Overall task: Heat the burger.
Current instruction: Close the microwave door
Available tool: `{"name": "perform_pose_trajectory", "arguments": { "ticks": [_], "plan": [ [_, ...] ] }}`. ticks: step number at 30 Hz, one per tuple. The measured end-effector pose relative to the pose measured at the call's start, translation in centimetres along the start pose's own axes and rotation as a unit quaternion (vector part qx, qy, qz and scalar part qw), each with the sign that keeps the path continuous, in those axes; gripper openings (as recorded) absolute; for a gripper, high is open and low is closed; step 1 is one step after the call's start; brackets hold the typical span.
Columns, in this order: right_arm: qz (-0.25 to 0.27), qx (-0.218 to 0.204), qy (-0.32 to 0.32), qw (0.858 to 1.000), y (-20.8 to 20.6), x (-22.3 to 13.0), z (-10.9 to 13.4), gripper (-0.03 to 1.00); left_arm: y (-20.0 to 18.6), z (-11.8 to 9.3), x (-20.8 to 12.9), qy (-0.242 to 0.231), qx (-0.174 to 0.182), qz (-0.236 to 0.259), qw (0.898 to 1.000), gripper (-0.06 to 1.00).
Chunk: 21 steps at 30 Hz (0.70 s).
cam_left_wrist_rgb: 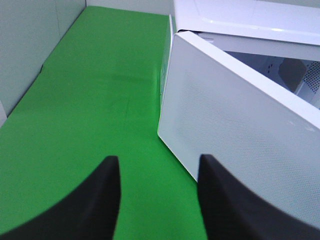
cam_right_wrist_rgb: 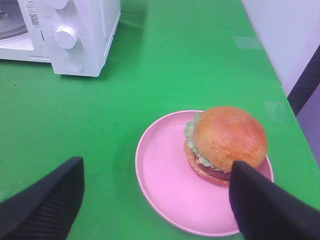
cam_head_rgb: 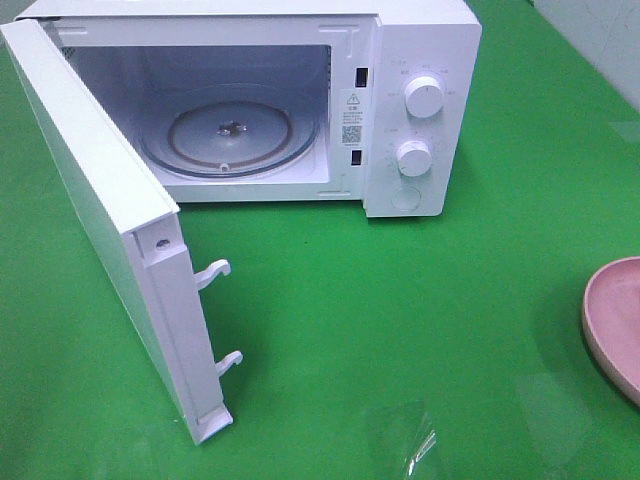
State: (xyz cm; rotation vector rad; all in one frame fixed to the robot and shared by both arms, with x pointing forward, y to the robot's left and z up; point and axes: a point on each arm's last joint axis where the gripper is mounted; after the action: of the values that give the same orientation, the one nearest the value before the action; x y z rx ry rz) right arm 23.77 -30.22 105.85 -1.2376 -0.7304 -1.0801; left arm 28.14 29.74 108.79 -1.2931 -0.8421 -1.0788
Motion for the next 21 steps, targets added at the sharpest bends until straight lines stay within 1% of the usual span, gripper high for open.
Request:
{"name": "perform_pose_trajectory", "arguments": {
  "ticks": [1,2,3,4,5,6,7,8,9,10,11,12,13,14,15,19,20,21],
  "plan": [
    [0.0,0.0,0.0,1.0,0.0,0.0,0.0,0.76,0.0,0.0,0.0,0.0,0.0,0.0,1.0,0.42],
    [0.0,0.0,0.0,1.0,0.0,0.0,0.0,0.76,1.1,0.1,0.3,-0.001,-0.002,0.015,1.0,0.3],
    [0.0,0.0,0.0,1.0,0.0,0.0,0.0,0.76,1.1,0.1,0.3,-0.001,-0.002,0.015,1.0,0.3],
    [0.0,0.0,0.0,1.0,0.0,0.0,0.0,0.76,1.6,0.1,0.4,-0.002,-0.002,0.022,1.0,0.25],
    [0.0,0.0,0.0,1.0,0.0,0.0,0.0,0.76,2.7,0.3,0.8,-0.004,-0.003,0.03,1.0,0.12],
    [0.0,0.0,0.0,1.0,0.0,0.0,0.0,0.76,2.7,0.3,0.8,-0.004,-0.003,0.03,1.0,0.12],
    [0.0,0.0,0.0,1.0,0.0,0.0,0.0,0.76,4.0,0.4,1.0,-0.005,-0.002,0.033,0.999,0.03],
    [0.0,0.0,0.0,1.0,0.0,0.0,0.0,0.76,4.0,0.4,1.0,-0.005,-0.002,0.033,0.999,0.03],
    [0.0,0.0,0.0,1.0,0.0,0.0,0.0,0.76,5.2,0.5,1.1,-0.008,0.002,0.021,1.0,0.0],
    [0.0,0.0,0.0,1.0,0.0,0.0,0.0,0.76,5.2,0.5,1.1,-0.008,0.002,0.021,1.0,0.0],
    [0.0,0.0,0.0,1.0,0.0,0.0,0.0,0.76,6.3,0.5,1.0,-0.012,0.006,0.004,1.0,0.0],
    [0.0,0.0,0.0,1.0,0.0,0.0,0.0,0.76,6.3,0.5,1.0,-0.012,0.006,0.004,1.0,0.0],
    [0.0,0.0,0.0,1.0,0.0,0.0,0.0,0.76,7.4,0.6,0.5,-0.014,0.012,-0.014,1.0,0.0],
    [0.0,0.0,0.0,1.0,0.0,0.0,0.0,0.76,7.4,0.6,0.5,-0.014,0.012,-0.014,1.0,0.0],
    [0.0,0.0,0.0,1.0,0.0,0.0,0.0,0.76,8.4,0.6,-0.3,-0.016,0.02,-0.035,0.999,0.0],
    [0.0,0.0,0.0,1.0,0.0,0.0,0.0,0.76,9.6,0.6,-1.5,-0.016,0.027,-0.049,0.998,0.0],
    [0.0,0.0,0.0,1.0,0.0,0.0,0.0,0.76,10.3,0.6,-2.4,-0.016,0.033,-0.063,0.997,0.0],
    [0.0,0.0,0.0,1.0,0.0,0.0,0.0,0.76,10.3,0.6,-2.4,-0.016,0.033,-0.063,0.997,0.0]
  ]
}}
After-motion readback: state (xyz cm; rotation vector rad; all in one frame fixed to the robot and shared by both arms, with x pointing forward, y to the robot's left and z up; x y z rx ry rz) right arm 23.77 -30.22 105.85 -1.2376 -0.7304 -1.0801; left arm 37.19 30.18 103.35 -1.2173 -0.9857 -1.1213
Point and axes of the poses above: a point on each arm's last joint axis where the gripper is mounted, y pointing out along that axis toward the gripper, z along the wrist's bending axis when the last joint is at zero, x = y × z, and after that the axes turned 14 degrees about y, right-handed
